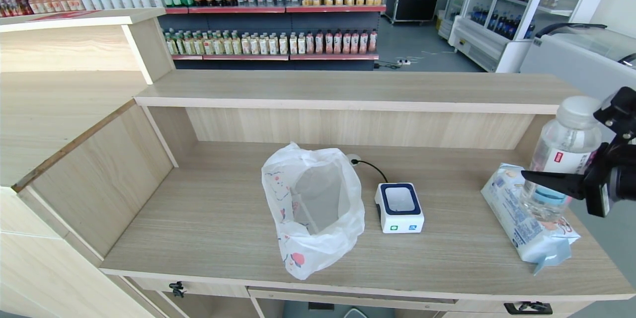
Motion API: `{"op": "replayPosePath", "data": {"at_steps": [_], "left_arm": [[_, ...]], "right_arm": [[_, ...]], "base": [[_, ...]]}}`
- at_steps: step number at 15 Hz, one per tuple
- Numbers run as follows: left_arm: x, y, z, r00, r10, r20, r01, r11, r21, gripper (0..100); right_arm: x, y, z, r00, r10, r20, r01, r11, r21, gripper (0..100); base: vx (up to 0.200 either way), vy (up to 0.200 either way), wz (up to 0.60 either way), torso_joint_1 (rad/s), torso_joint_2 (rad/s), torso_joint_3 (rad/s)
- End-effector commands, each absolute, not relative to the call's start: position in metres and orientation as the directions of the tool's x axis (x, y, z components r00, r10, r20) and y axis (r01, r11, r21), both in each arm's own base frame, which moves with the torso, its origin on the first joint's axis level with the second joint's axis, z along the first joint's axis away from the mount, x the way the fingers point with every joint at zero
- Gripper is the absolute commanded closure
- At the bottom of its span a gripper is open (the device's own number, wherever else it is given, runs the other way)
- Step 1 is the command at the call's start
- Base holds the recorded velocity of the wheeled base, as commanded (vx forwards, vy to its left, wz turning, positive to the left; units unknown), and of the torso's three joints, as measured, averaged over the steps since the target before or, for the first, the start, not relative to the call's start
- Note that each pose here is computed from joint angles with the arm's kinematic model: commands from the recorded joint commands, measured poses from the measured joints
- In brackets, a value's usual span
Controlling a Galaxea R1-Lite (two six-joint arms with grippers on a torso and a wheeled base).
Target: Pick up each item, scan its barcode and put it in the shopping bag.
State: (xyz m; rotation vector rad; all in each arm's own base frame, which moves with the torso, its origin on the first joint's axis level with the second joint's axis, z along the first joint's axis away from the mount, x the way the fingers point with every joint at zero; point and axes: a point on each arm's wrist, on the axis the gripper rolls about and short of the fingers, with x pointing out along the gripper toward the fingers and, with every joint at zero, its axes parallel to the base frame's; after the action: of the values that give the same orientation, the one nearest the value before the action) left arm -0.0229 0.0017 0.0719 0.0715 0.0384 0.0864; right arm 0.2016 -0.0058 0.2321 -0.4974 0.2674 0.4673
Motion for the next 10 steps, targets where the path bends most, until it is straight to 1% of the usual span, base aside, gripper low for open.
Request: {"op": "replayPosePath", "data": {"at_steps": [1, 3, 4, 7, 9, 10], "left_arm": [[-0.023, 0.002, 0.072, 0.996, 0.087, -0.035, -0.085, 0.994, 0.073, 0], [-0.023, 0.002, 0.072, 0.996, 0.087, -0.035, -0.085, 0.994, 0.073, 0], [-0.023, 0.002, 0.072, 0.995, 0.089, -0.035, -0.086, 0.994, 0.073, 0], [-0.023, 0.002, 0.072, 0.995, 0.089, -0.035, -0.086, 0.994, 0.073, 0], [-0.023, 0.002, 0.072, 0.995, 0.089, -0.035, -0.086, 0.994, 0.073, 0], [-0.023, 0.002, 0.072, 0.995, 0.089, -0.035, -0.086, 0.994, 0.073, 0]], "right_arm": [[0.210, -0.008, 0.231, 0.875, 0.320, -0.364, -0.458, 0.790, -0.408, 100], [0.224, -0.011, 0.229, 0.905, 0.271, -0.327, -0.402, 0.798, -0.449, 100], [0.232, -0.011, 0.226, 0.909, 0.270, -0.318, -0.398, 0.790, -0.466, 100], [0.251, -0.018, 0.215, 0.906, 0.260, -0.334, -0.411, 0.726, -0.551, 100], [0.262, -0.028, 0.202, 0.896, 0.276, -0.347, -0.440, 0.658, -0.611, 100], [0.262, -0.028, 0.202, 0.896, 0.276, -0.347, -0.440, 0.658, -0.611, 100]], "base": [[0.000, 0.000, 0.60, 0.002, 0.00, 0.002], [0.000, 0.000, 0.60, 0.000, 0.00, 0.007], [0.000, 0.000, 0.60, -0.002, 0.00, 0.002], [0.000, 0.000, 0.60, 0.007, 0.00, -0.001], [0.000, 0.000, 0.00, 0.000, 0.00, 0.000], [0.000, 0.000, 0.00, 0.000, 0.00, 0.000]]}}
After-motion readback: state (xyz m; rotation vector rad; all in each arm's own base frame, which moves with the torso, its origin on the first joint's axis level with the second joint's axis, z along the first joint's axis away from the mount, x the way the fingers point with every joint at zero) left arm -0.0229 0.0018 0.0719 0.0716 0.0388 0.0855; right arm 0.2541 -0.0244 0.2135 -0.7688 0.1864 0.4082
